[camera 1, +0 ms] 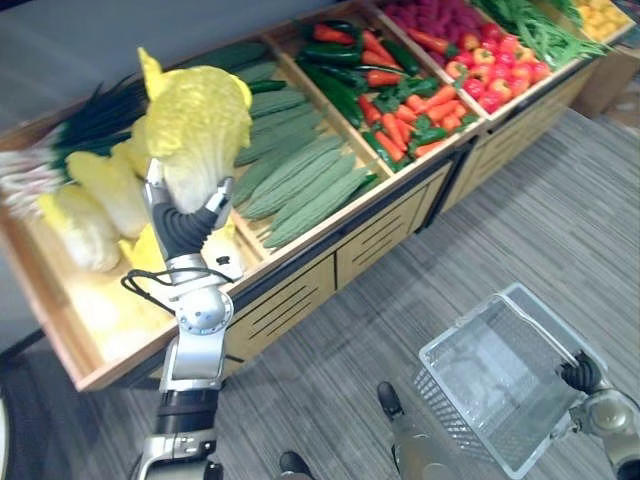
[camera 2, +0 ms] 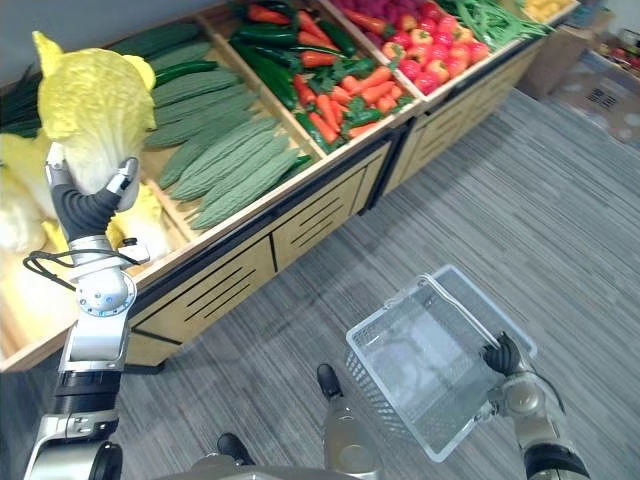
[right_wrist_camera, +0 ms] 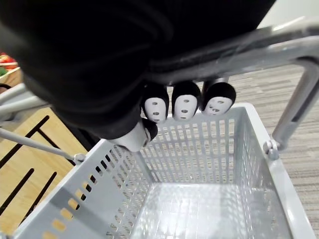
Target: Pick vegetable in the basket
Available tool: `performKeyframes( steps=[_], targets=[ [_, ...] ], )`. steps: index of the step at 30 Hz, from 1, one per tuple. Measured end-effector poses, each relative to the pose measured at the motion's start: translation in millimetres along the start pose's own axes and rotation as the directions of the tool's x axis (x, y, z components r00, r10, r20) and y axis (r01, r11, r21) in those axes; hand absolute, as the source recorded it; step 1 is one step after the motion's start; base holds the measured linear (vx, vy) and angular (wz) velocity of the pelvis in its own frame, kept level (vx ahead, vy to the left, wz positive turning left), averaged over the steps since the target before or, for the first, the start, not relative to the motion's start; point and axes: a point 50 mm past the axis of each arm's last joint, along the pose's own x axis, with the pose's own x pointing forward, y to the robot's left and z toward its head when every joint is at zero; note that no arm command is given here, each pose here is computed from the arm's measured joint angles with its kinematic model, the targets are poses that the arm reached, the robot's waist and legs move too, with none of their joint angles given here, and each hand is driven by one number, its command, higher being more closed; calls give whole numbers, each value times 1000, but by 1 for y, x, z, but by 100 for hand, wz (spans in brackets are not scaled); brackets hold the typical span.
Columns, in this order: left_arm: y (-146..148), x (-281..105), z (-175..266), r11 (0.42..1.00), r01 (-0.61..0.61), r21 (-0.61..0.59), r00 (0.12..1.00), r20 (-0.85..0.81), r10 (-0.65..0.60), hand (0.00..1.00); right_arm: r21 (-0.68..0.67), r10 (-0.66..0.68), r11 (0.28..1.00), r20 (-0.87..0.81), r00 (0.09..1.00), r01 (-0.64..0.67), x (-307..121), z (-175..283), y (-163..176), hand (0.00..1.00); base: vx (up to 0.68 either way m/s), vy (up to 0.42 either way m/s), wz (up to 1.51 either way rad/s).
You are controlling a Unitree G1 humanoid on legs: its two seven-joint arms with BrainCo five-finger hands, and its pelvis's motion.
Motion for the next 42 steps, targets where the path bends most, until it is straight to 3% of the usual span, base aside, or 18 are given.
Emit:
performKeyframes(
  steps=[5,7,13,17,22,25,33,42],
  targets=[
    [-19,-3,8,973,231,15,969,82,-231,100,-97,28,995,131,991,-15,7,28,-14,100,44,9,-64],
    [-35,-9,14,934,356,16,926,124,-355,100,-129,49,991,192,980,-24,10,43,-16,100,29,6,-55],
    [-70,-25,31,828,557,-69,821,199,-536,100,-181,87,983,339,937,-26,6,77,-13,100,22,-10,-39],
    [-97,-41,50,691,711,-130,693,298,-656,100,-206,103,979,454,885,-8,4,109,-11,100,13,0,-40],
    [-125,-66,75,490,868,-78,475,420,-774,100,-251,120,967,573,810,34,0,142,-17,100,-20,6,-31],
    [-133,-83,81,396,917,-55,376,451,-810,100,-284,134,957,613,779,58,-3,153,-22,100,-18,2,-22],
    [-143,-111,95,217,976,-29,200,517,-832,100,-327,163,941,663,731,87,-7,169,-29,100,-18,-6,-19],
    [-148,-129,89,117,993,10,97,493,-865,100,-359,250,932,747,617,57,-24,198,-23,100,-17,-10,-13]
  ],
)
